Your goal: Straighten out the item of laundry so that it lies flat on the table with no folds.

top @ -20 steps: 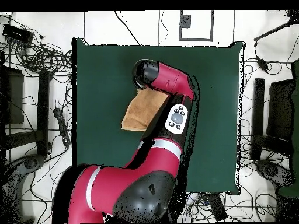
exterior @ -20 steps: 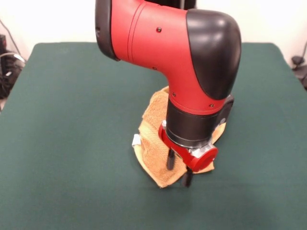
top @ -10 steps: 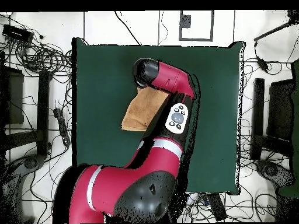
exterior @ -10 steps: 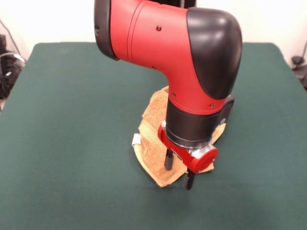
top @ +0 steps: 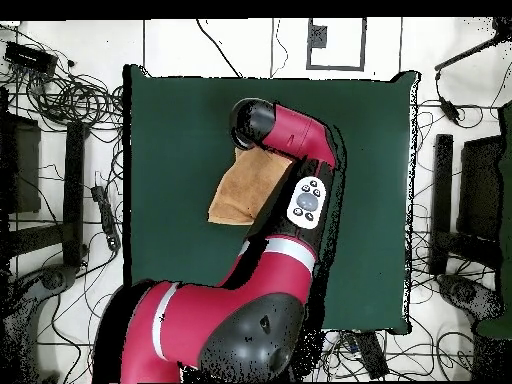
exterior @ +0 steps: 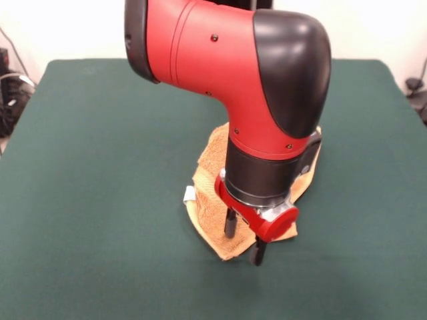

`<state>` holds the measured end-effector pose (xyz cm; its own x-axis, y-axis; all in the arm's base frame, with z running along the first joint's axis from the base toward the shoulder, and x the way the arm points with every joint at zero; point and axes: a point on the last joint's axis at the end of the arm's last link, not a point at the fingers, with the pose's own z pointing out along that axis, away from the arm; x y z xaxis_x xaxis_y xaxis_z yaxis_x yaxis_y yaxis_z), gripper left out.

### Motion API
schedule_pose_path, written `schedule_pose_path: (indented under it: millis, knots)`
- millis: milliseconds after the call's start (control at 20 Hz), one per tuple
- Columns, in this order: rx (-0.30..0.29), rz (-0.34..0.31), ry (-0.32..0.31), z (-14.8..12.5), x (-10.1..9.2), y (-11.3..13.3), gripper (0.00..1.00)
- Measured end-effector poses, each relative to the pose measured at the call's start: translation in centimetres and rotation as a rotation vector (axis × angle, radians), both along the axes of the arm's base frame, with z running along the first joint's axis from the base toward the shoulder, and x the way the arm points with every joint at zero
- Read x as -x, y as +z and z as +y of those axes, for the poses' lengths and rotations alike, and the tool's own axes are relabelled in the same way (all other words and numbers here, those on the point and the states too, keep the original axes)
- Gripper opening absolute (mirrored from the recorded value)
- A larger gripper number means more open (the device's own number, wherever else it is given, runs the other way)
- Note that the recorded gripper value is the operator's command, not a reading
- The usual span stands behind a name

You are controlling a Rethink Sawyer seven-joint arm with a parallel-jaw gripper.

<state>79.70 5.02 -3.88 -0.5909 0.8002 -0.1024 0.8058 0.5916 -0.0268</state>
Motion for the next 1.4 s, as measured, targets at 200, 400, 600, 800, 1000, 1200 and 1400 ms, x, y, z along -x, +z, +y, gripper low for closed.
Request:
schedule_pose_path:
  millis: [200,400,600,800,1000,1200,1400]
  knots:
    - [0.001,-0.003,0.0,-0.2,-0.1,0.1,1.0]
    - [0.003,-0.006,0.004,-0.1,-0.3,0.2,0.0]
    - [0.003,-0.009,0.007,0.0,-0.4,0.2,0.0]
    - [0.009,-0.014,0.019,0.1,-0.7,0.3,0.0]
    - [0.013,-0.014,0.03,0.3,-0.7,-0.2,0.0]
    - [0.014,-0.006,0.033,0.3,-0.5,-1.0,0.0]
    - [0.015,-0.006,0.035,0.4,-0.5,-1.0,0.0]
